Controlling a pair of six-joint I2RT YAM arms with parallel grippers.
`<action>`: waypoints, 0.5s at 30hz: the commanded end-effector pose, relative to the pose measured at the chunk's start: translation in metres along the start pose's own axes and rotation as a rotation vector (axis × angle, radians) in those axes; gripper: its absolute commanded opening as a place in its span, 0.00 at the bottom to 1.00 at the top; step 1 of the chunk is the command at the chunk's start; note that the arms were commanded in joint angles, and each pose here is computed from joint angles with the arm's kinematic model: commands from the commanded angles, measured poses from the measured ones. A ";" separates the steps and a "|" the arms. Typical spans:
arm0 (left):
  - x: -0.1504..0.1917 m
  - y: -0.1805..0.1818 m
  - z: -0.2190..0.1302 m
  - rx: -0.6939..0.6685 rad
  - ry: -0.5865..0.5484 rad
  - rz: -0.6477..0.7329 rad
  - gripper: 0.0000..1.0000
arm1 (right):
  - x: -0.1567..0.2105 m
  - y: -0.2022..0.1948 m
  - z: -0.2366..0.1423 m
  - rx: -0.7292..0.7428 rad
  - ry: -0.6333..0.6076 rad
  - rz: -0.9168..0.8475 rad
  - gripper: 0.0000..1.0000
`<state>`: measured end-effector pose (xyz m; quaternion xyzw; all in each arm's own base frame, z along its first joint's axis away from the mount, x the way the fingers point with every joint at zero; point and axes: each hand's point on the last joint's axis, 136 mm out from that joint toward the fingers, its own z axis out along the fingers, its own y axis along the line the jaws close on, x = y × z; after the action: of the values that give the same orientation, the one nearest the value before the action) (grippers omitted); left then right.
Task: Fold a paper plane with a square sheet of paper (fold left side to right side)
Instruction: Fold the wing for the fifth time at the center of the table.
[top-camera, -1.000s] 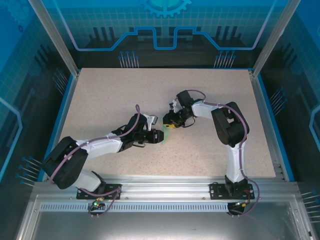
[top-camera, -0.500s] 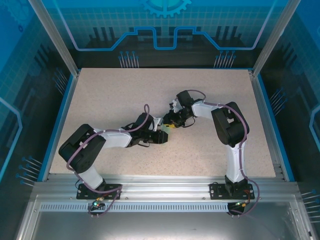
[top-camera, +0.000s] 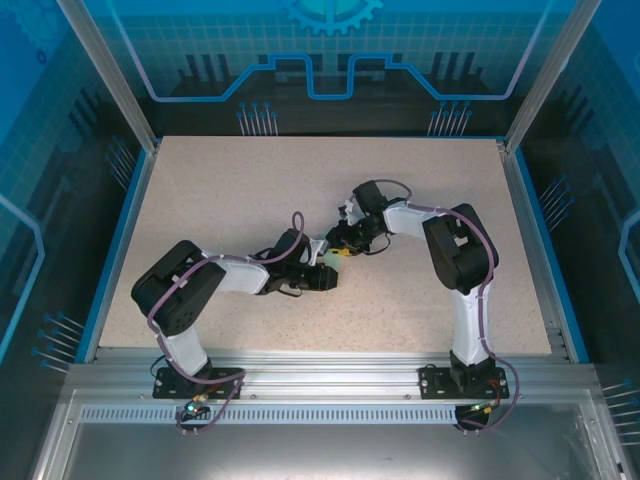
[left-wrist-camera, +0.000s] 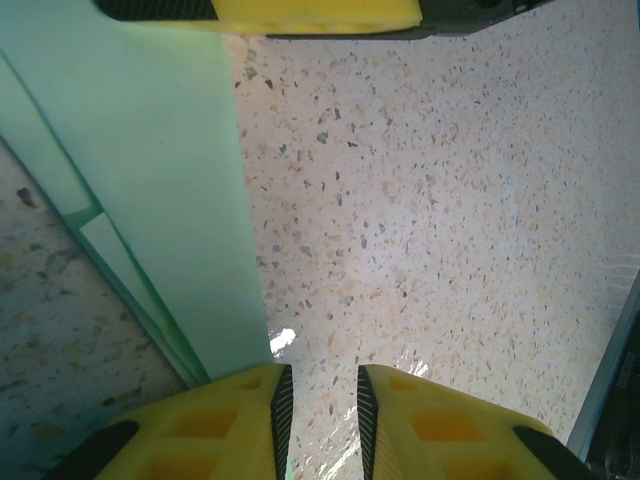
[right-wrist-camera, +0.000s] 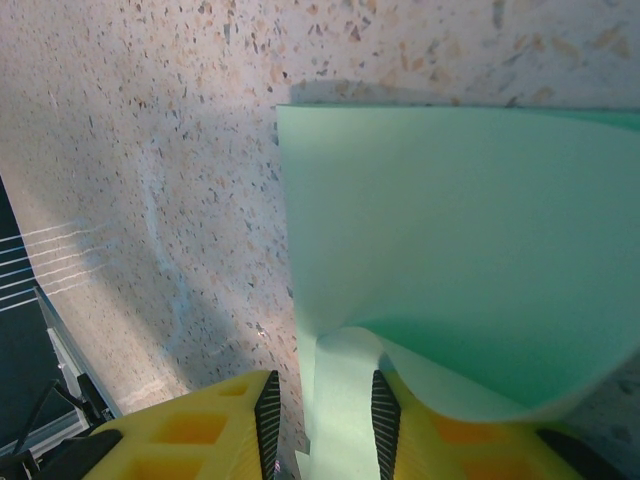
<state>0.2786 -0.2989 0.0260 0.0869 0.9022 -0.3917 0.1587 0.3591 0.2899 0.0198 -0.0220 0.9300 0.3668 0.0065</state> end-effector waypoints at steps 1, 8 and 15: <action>-0.003 -0.006 0.003 0.041 0.007 -0.004 0.28 | 0.017 -0.026 0.016 0.089 0.067 0.048 0.33; 0.009 0.004 0.008 0.007 0.047 -0.009 0.28 | 0.016 -0.025 0.016 0.087 0.063 0.047 0.33; 0.033 0.008 0.020 -0.112 0.137 0.063 0.27 | 0.008 -0.014 0.005 0.066 0.034 0.028 0.31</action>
<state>0.2758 -0.3078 0.0223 0.1047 0.9093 -0.3731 0.1516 0.3593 0.2898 0.0195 -0.0204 0.9309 0.3646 0.0033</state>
